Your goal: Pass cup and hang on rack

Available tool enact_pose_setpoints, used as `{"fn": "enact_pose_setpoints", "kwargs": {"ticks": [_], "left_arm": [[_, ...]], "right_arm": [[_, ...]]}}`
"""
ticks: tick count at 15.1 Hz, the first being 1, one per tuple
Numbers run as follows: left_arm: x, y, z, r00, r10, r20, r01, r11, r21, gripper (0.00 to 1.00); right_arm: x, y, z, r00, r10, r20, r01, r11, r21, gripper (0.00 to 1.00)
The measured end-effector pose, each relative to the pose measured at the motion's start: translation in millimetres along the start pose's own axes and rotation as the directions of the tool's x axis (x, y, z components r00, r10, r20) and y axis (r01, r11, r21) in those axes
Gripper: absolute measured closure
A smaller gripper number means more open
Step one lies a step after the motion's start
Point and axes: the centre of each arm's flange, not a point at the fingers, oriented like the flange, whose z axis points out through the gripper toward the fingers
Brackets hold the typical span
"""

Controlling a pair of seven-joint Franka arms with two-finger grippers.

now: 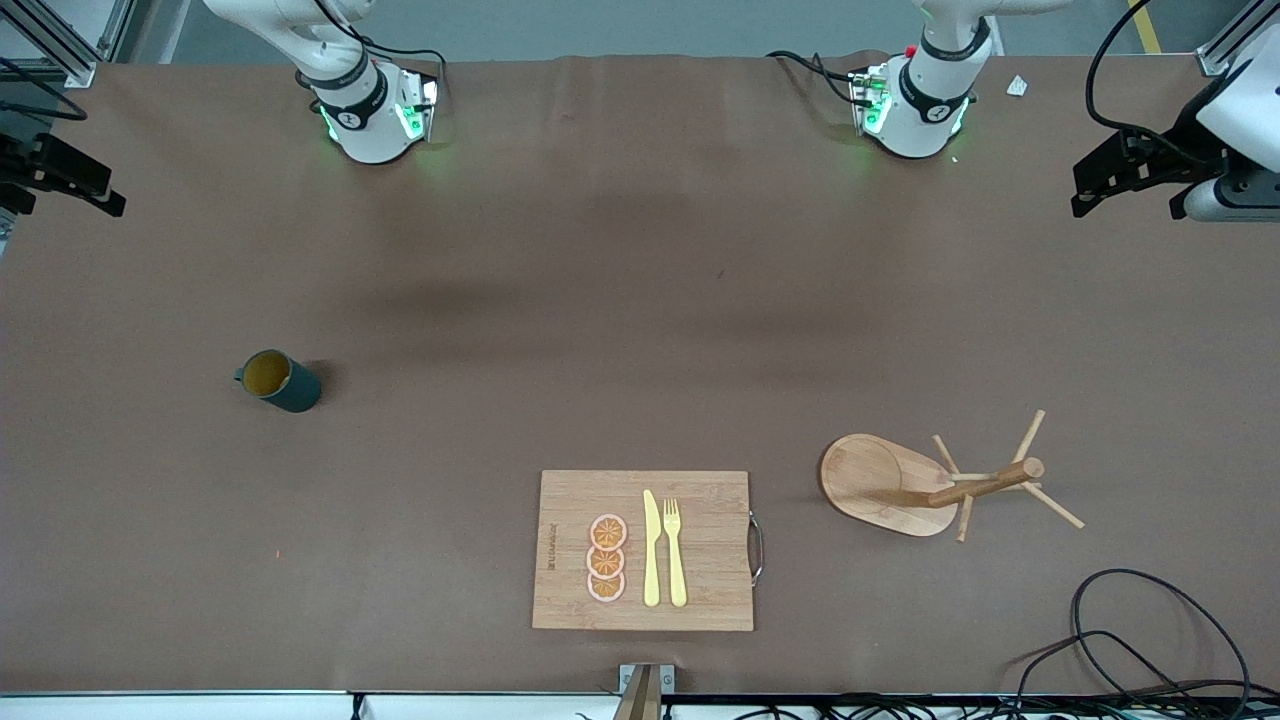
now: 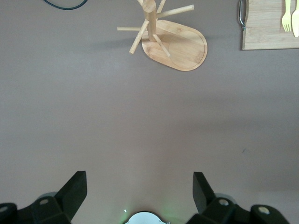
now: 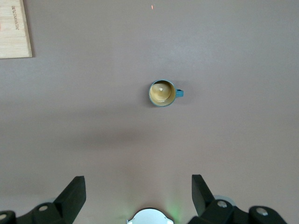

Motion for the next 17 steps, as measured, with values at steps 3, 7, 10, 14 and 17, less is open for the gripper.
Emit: {"fn": "enact_pose_setpoints", "kwargs": {"ticks": [3, 7, 10, 14, 17], "left_arm": [[-0.1, -0.9, -0.9, 1.000, -0.002, -0.002, 0.002, 1.000, 0.000, 0.00], [-0.4, -4.4, -8.6, 1.000, -0.008, -0.019, 0.008, 1.000, -0.002, 0.00], [1.0, -4.5, -6.5, 1.000, -0.008, -0.015, 0.008, 1.000, -0.002, 0.00], [1.7, -4.5, -5.6, 1.000, -0.008, -0.013, 0.008, 1.000, -0.002, 0.00], [1.7, -4.5, -5.6, 1.000, -0.008, -0.013, 0.008, 1.000, -0.002, 0.00]], "right_arm": [[0.0, 0.6, 0.0, 1.000, -0.011, 0.000, 0.011, 1.000, 0.000, 0.00], [-0.3, 1.1, 0.2, 1.000, -0.020, 0.002, 0.020, 1.000, 0.000, 0.00], [-0.6, 1.0, 0.3, 1.000, -0.022, 0.005, 0.022, 1.000, 0.000, 0.00], [-1.1, 0.6, 0.6, 1.000, -0.025, 0.009, 0.025, 1.000, 0.000, 0.00], [-1.2, 0.6, 0.8, 1.000, -0.025, 0.010, 0.025, 1.000, 0.000, 0.00]]}}
